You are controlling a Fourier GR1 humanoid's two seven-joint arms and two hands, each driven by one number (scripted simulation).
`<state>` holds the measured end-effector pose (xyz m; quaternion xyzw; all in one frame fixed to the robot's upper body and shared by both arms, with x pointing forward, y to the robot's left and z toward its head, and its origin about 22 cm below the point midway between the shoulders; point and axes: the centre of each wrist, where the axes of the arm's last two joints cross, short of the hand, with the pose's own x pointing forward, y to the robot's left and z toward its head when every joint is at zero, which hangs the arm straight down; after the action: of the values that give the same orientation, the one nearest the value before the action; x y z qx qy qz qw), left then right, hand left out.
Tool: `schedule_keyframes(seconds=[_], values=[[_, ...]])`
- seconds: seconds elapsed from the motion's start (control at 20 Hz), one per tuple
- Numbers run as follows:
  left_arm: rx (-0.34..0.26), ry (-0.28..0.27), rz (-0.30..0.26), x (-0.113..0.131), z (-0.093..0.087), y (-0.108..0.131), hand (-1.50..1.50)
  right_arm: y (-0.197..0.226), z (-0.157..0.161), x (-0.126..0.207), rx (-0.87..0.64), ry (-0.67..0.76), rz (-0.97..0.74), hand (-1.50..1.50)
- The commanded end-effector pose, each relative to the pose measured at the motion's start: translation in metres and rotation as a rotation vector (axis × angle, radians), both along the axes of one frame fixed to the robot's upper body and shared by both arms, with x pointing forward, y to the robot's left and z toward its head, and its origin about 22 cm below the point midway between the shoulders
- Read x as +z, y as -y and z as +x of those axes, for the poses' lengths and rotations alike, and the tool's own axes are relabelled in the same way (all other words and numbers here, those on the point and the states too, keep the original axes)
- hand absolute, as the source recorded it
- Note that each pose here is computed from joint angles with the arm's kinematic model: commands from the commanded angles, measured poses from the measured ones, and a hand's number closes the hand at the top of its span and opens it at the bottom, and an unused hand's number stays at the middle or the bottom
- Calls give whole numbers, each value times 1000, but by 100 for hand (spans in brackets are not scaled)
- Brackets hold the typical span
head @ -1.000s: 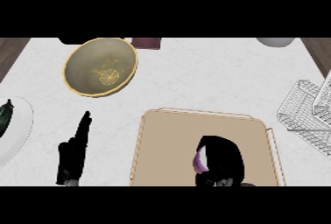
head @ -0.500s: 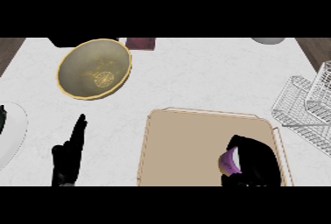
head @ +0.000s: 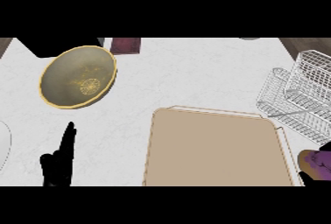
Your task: Pick the can from the tray and place it in the tiered basket
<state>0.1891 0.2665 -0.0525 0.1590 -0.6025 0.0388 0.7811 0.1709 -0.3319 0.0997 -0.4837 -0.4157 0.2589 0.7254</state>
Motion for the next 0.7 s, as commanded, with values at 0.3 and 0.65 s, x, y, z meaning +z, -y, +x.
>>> schedule_keyframes(seconds=[0.3,0.65], values=[[-2,-33,-14,0,5,9,0,72,-58,122,-5,434,-41,150],[-82,-33,7,-7,-2,6,0,111,-108,189,-71,490,-67,150]])
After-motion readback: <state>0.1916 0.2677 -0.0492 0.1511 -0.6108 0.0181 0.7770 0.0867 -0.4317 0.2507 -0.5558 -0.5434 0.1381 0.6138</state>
